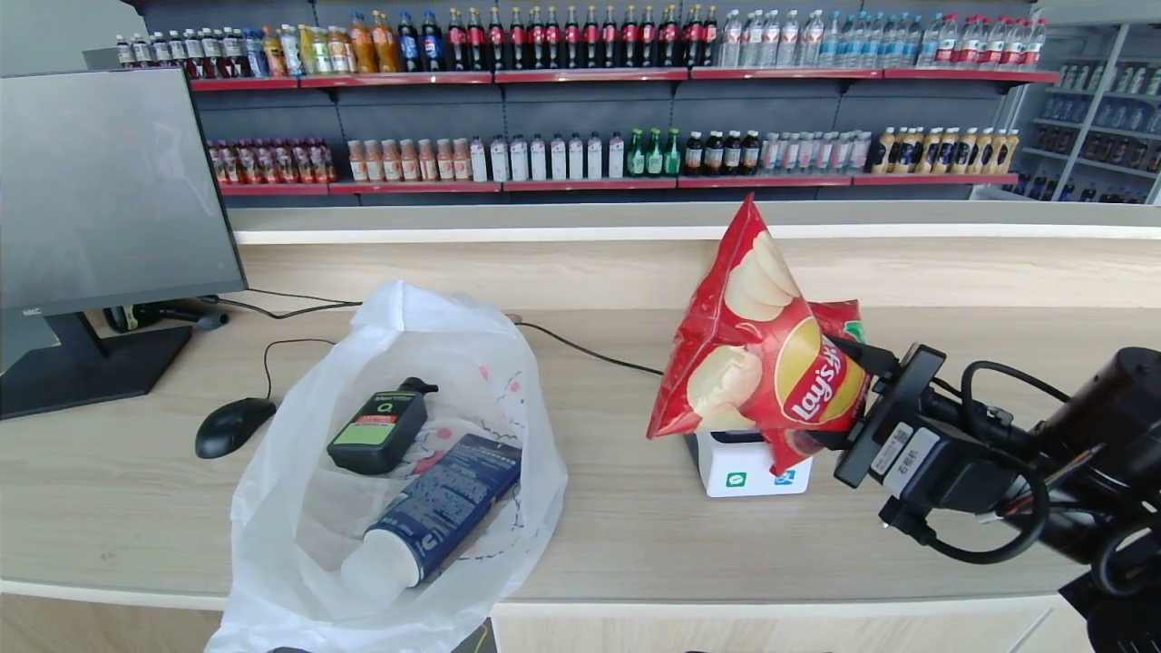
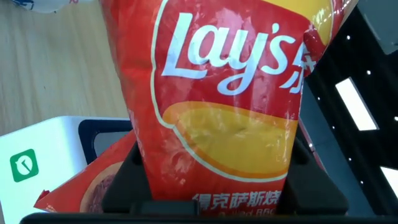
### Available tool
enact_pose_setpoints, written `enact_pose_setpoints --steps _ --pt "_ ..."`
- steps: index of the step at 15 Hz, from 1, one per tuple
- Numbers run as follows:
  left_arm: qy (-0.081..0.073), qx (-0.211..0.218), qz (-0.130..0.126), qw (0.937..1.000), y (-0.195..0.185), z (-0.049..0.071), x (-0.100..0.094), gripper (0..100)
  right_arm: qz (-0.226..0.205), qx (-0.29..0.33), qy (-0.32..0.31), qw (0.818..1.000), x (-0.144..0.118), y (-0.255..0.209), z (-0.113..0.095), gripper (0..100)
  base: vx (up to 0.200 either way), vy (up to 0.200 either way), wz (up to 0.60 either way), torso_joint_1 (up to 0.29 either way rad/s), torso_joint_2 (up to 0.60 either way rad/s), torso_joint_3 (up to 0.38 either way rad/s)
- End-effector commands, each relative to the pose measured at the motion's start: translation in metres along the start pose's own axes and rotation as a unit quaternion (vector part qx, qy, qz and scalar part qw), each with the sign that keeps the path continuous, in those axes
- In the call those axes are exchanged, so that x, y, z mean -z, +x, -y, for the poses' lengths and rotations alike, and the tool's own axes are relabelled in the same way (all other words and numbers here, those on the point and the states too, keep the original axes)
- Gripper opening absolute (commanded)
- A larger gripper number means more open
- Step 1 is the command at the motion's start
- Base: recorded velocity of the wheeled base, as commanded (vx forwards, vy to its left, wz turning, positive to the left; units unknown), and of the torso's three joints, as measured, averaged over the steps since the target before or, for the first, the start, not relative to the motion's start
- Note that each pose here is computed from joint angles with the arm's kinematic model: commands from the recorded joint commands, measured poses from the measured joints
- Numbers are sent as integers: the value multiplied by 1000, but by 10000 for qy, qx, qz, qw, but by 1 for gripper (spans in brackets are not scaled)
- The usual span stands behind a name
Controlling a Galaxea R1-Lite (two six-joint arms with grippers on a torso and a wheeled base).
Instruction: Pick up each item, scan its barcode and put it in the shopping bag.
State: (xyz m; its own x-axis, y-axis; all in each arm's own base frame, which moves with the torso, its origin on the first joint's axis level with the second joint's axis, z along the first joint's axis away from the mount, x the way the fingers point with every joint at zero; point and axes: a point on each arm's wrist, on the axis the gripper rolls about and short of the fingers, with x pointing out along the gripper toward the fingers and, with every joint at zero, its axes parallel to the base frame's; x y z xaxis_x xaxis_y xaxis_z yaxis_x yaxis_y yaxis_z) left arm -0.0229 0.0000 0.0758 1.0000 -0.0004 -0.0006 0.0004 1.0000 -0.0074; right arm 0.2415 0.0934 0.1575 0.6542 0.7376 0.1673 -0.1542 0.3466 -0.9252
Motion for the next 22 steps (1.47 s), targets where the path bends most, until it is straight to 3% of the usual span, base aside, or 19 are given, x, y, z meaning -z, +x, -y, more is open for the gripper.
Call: enact_pose_setpoints --steps 1,7,22 --pt "-1 -2 3 10000 0 0 0 100 -15 0 1 10000 0 -1 0 0 0 0 0 0 0 0" --pt "7 -2 3 10000 0 0 0 100 -112 -220 145 9996 5 -2 -12 0 0 0 0 0 0 0" --pt "7 -2 11 10000 0 0 0 100 -193 -315 227 9991 6 -4 -18 0 0 0 0 0 0 0"
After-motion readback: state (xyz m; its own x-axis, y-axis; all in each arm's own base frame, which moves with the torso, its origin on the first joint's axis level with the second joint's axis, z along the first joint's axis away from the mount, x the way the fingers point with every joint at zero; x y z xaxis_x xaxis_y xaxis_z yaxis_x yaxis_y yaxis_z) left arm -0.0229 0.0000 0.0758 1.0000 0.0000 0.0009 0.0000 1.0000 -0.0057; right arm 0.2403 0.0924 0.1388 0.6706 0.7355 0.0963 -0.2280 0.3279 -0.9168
